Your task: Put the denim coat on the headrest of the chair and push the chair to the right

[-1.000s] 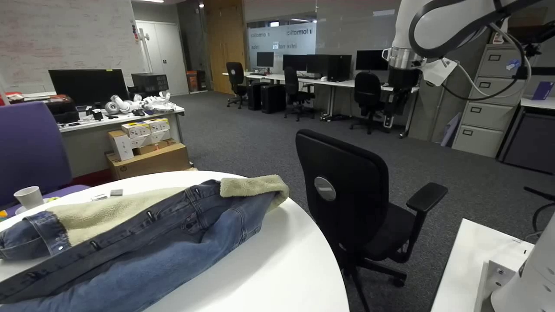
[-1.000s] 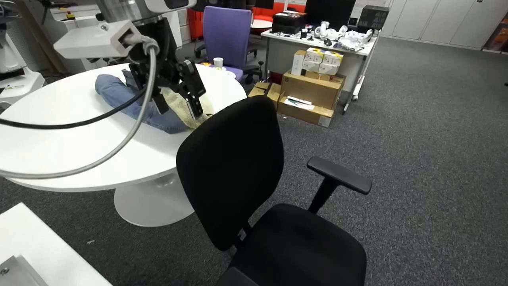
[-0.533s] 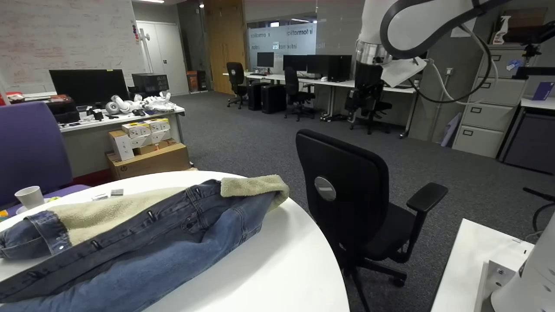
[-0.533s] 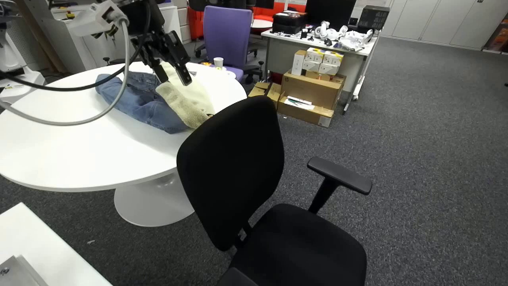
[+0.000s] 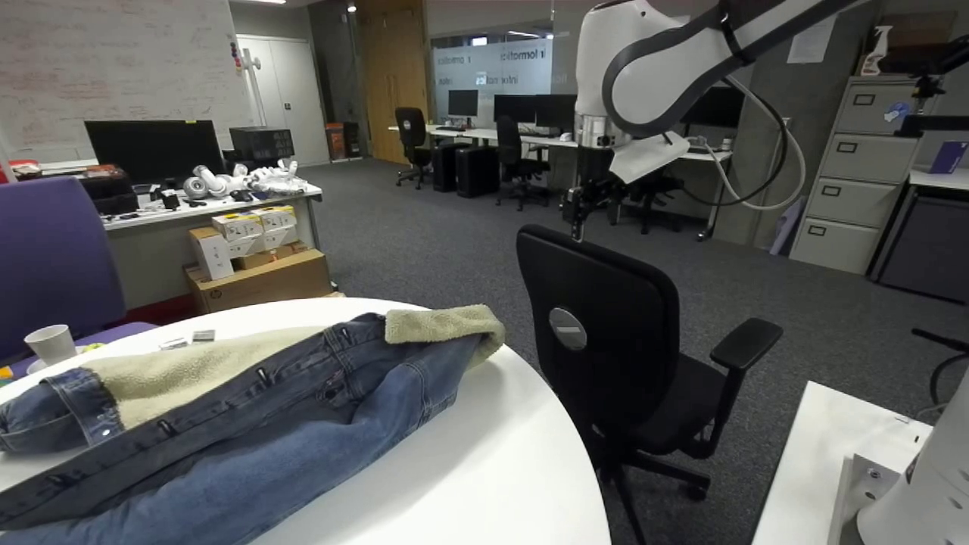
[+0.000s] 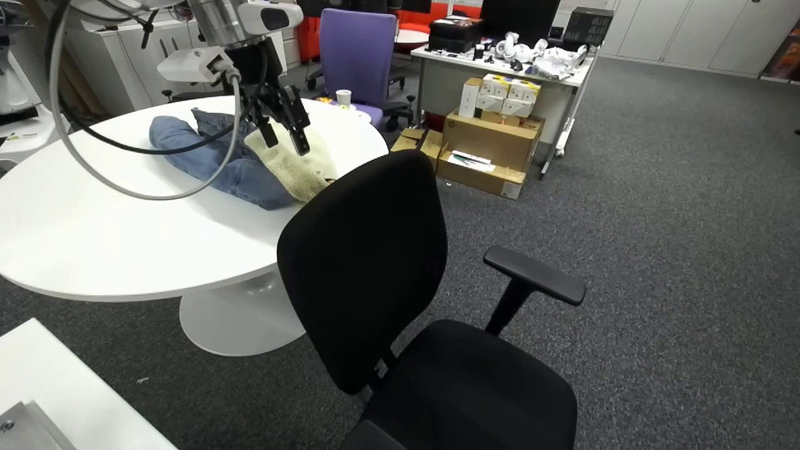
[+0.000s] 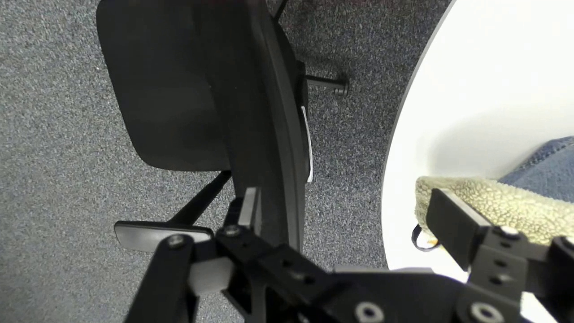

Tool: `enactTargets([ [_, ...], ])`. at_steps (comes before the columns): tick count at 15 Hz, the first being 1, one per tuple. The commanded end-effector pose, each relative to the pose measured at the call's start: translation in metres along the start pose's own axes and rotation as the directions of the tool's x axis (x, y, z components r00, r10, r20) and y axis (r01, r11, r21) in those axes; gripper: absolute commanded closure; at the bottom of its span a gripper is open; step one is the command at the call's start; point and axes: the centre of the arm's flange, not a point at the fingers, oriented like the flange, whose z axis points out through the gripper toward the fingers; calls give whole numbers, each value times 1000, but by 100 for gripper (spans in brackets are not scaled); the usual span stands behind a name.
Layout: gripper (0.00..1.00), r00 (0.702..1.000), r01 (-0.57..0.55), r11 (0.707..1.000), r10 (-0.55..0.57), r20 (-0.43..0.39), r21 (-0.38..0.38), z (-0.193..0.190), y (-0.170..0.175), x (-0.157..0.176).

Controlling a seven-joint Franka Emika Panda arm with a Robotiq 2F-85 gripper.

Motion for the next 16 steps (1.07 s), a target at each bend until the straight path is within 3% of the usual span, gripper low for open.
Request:
enactTargets([
  [1, 0, 1000, 0, 1000, 0, 0, 0, 0, 0, 0],
  [5, 0, 999, -40, 999, 39, 21, 37, -3, 2, 14],
  [7, 0, 995, -28, 986, 12, 100, 163, 3, -3, 35],
  [10, 0, 995, -16, 949, -16, 98, 314, 8, -17, 60],
  [13, 0, 999, -19, 953, 4, 52, 302, 18, -30, 85],
  [16, 0, 980, -185, 944, 155, 128, 273, 30, -38, 109],
])
